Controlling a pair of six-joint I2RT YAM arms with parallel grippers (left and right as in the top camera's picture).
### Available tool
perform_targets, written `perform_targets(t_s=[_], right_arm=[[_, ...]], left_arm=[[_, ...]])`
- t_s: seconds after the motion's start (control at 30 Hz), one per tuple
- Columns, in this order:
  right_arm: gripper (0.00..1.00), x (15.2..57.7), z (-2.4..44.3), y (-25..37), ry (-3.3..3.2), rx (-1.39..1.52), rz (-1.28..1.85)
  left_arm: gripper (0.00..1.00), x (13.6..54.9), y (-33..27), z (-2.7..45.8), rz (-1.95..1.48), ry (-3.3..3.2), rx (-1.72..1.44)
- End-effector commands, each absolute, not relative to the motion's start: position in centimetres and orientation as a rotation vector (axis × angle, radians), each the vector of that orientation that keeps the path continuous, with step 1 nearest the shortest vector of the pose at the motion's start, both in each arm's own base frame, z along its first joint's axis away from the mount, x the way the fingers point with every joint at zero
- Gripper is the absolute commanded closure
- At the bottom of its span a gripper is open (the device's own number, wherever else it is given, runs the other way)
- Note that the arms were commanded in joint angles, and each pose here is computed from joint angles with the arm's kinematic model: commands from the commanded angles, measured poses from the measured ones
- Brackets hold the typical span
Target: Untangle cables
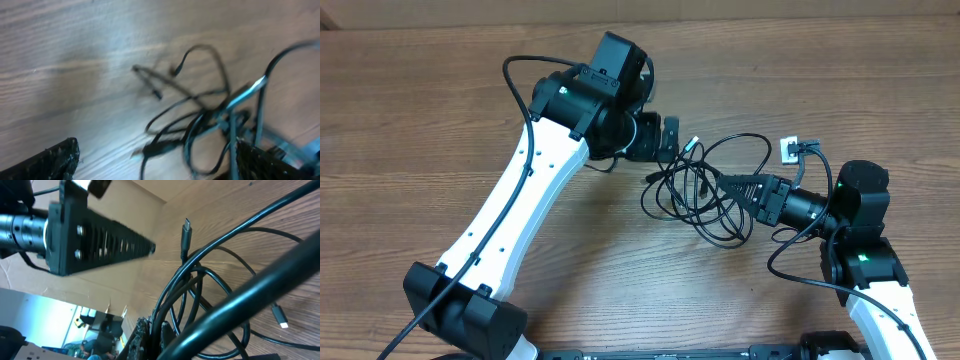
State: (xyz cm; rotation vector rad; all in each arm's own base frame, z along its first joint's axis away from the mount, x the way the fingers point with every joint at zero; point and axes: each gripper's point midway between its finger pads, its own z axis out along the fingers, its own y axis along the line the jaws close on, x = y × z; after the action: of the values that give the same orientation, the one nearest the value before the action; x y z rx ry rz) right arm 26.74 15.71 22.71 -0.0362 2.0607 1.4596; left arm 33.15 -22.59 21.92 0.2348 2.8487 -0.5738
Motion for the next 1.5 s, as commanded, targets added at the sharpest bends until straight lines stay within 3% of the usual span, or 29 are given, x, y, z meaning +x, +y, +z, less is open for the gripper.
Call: perform_targets(t_s=[0.0, 0.3, 0.9, 1.47], right_arm=[[0.96, 27.0, 23.4, 15.7, 2.036, -0.065, 1.436], [0.96, 27.0, 23.9, 15.8, 2.022, -0.067, 1.457], [0.96, 27.3, 24.8, 15.8, 1.986, -0.068, 1.465], [0.96, 27.3, 24.8, 15.7, 1.985, -0.065, 1.461]], left_arm=[[0.00, 32.0, -22.0, 22.5, -0.528, 2.833, 0.417], [0.00, 29.9, -21.1, 21.8, -0.485, 2.912, 0.506], [0.00, 30.4, -21.7, 17.1, -0.432, 3.118, 0.238], [0.00, 31.2, -23.2, 17.6, -0.544, 3.071, 0.217]])
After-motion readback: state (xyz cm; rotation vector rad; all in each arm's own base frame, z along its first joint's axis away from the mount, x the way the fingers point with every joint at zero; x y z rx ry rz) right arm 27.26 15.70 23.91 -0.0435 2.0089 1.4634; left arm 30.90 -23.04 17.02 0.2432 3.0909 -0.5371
